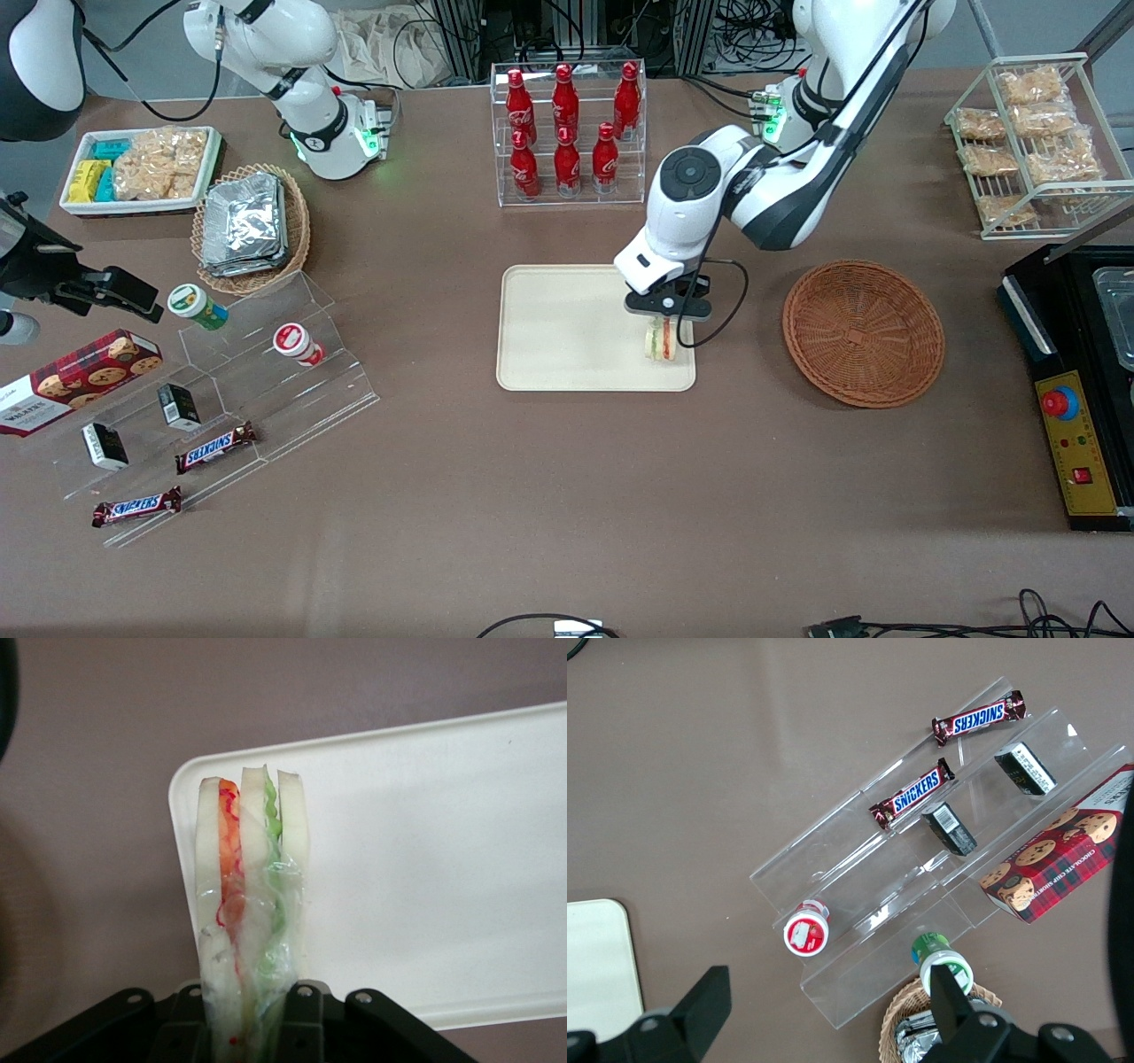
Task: Place sandwich from basket to tray
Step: 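Carry the sandwich over the cream tray with the left gripper, then lower the sandwich onto the tray and open the left gripper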
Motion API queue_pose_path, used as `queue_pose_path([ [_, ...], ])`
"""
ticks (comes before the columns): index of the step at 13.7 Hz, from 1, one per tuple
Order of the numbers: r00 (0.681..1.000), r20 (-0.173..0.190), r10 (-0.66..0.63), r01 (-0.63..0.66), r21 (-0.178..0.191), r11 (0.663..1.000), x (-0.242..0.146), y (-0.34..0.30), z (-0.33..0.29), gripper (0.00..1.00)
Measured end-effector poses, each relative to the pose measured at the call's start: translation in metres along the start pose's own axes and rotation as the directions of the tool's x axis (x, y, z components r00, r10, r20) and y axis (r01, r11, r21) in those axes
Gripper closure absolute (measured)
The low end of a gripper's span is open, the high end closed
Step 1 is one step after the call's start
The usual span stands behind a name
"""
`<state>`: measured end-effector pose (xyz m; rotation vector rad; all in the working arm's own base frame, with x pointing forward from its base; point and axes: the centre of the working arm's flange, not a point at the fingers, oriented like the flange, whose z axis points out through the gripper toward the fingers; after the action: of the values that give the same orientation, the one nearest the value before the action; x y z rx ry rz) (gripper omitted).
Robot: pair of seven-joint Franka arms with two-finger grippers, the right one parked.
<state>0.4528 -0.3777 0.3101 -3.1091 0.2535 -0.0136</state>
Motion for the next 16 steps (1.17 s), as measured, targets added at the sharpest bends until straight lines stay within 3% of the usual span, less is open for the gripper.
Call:
queue_pose_path([
  [3, 0.999, 0.028, 0.016, -0.016, -0.015, 1.0, 0.0, 0.004, 0.03, 0.81],
  [7, 0.998, 0.049, 0.044, -0.045, 0.019, 0.999, -0.005, 0.009, 0.064, 0.81],
  [11, 0.997, 0.072, 0.018, -0.02, 0.025, 0.999, -0.01, 0.012, 0.08, 0.81],
  [16, 0.997, 0.078, 0.015, -0.017, 0.024, 1.0, -0.011, 0.014, 0.083, 0.67],
])
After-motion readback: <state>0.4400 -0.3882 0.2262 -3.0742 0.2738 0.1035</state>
